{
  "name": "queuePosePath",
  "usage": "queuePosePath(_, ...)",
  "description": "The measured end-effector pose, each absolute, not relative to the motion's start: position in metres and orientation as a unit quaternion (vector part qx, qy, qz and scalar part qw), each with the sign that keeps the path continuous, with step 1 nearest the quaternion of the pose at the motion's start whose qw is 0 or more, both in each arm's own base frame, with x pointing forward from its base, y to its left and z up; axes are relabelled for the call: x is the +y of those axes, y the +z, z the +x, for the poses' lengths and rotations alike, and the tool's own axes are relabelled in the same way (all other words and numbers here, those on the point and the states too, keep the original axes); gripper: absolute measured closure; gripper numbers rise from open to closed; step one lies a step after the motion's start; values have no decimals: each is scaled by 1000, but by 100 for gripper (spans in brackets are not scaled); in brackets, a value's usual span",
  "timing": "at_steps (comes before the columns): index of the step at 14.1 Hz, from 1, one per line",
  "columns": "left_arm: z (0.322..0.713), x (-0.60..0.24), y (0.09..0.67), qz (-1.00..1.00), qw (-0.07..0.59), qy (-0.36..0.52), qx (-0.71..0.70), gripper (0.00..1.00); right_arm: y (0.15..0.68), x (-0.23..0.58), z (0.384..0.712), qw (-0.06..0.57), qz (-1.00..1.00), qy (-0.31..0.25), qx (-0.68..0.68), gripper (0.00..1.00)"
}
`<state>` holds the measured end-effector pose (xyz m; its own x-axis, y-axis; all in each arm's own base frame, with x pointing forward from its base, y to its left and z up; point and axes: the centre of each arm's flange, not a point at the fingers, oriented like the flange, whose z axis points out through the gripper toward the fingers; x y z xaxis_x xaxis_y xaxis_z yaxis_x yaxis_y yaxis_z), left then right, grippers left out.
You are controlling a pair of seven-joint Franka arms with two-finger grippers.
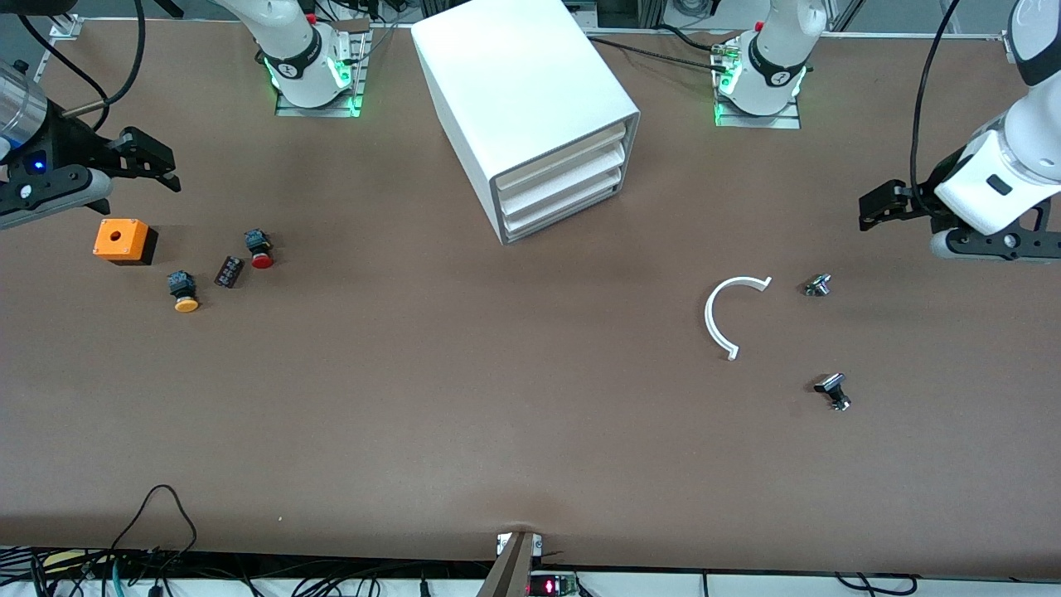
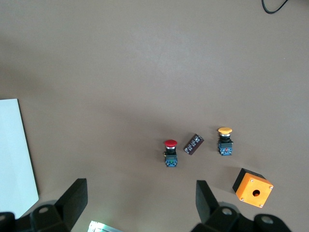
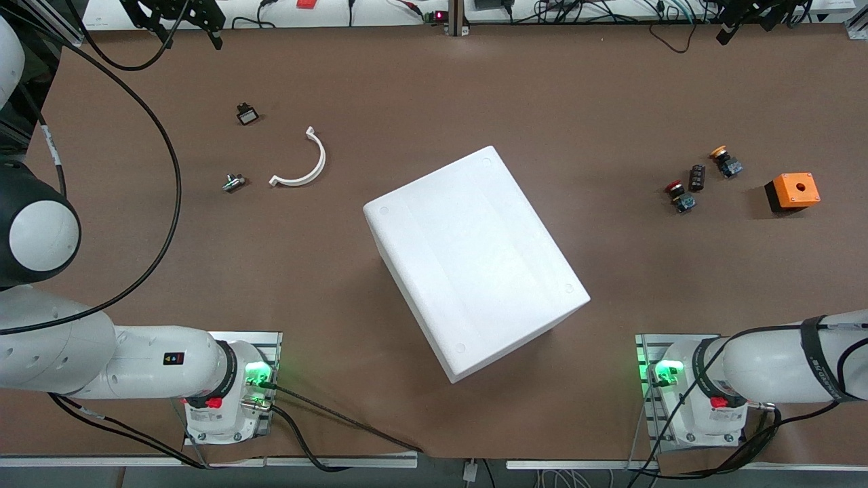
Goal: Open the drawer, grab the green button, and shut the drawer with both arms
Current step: 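Move the left gripper toward the white drawer cabinet's drawer handle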
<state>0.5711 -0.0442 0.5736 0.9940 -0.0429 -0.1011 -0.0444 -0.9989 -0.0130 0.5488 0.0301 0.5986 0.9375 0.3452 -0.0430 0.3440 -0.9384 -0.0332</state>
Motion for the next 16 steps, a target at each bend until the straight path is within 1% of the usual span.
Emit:
queuePosePath(9,559,-155,549,-990,0,91,104,0,597,30,550,13,-984,25,-175,0)
queuePosePath(11,562,-173,537,-988,-39,108,106,0,597,30,550,13,-984,25,-175,0)
queuePosePath(13,571,-180,511,-981,-84,140,100,0,597,30,550,13,-984,25,-175,0)
queuePosePath(16,587,-190,464,-971,-112,181,105,0,597,30,550,13,-984,25,-175,0)
